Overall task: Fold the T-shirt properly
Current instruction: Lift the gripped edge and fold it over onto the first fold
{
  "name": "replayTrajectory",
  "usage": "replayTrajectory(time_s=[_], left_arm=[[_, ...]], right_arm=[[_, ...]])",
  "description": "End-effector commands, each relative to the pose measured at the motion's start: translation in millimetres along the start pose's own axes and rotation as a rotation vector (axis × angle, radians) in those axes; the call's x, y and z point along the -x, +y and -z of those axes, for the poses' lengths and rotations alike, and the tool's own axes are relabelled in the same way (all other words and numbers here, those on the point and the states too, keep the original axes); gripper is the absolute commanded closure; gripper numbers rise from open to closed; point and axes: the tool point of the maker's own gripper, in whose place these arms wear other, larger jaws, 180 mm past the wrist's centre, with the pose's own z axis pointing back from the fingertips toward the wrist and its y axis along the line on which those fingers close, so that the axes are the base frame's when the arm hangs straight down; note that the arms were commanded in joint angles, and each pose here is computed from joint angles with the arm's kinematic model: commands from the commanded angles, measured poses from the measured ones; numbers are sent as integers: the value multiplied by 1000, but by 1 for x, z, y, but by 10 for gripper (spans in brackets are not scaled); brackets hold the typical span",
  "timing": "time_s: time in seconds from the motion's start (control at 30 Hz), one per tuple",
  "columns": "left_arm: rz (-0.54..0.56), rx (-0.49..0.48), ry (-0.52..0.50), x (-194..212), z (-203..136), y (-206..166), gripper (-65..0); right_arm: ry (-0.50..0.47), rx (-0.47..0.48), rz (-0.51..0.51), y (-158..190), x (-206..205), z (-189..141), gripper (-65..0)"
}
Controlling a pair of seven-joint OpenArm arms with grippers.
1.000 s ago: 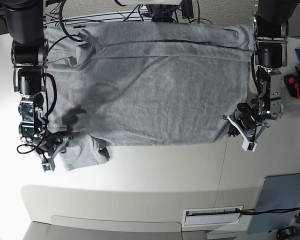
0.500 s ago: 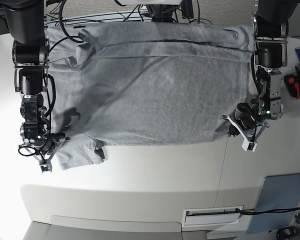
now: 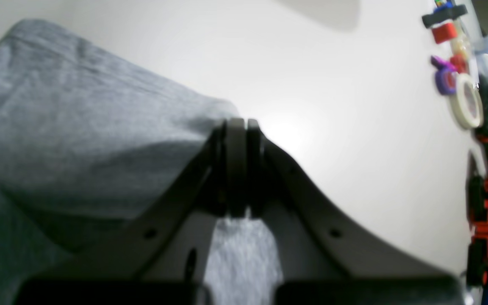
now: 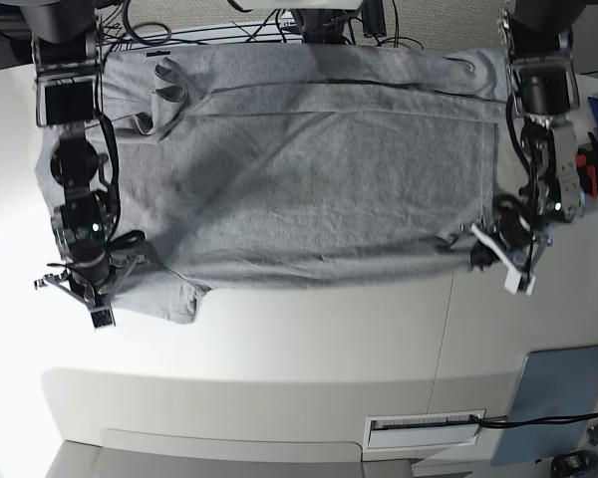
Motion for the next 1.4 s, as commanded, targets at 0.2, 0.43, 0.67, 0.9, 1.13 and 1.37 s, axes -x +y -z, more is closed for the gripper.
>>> replayTrajectory(time_s=[0.2,0.43,0.67,0.9,1.13,1.37], left_arm=[[-39,11,-66,1,-29,2,0],[26,30,-58,18,-53,-11,0],[-23,36,-48,34,-65,-10,0],[-39,46,25,62,-71,-13,0],[-55,44,80,90,-78,-14,0],[-36,25,116,101,-80,-11,0]], right_arm=[[-44,135,-69,-36,-4,-37,0],[-46,199,-105,-38,14,-75,0],[-34,235,-116,-44,31,-115,0],[36,179,-139,-23,66,-132,0],[102,134,-139,-6,92,-139,0],[194,117,-157,-2,121,-141,0]])
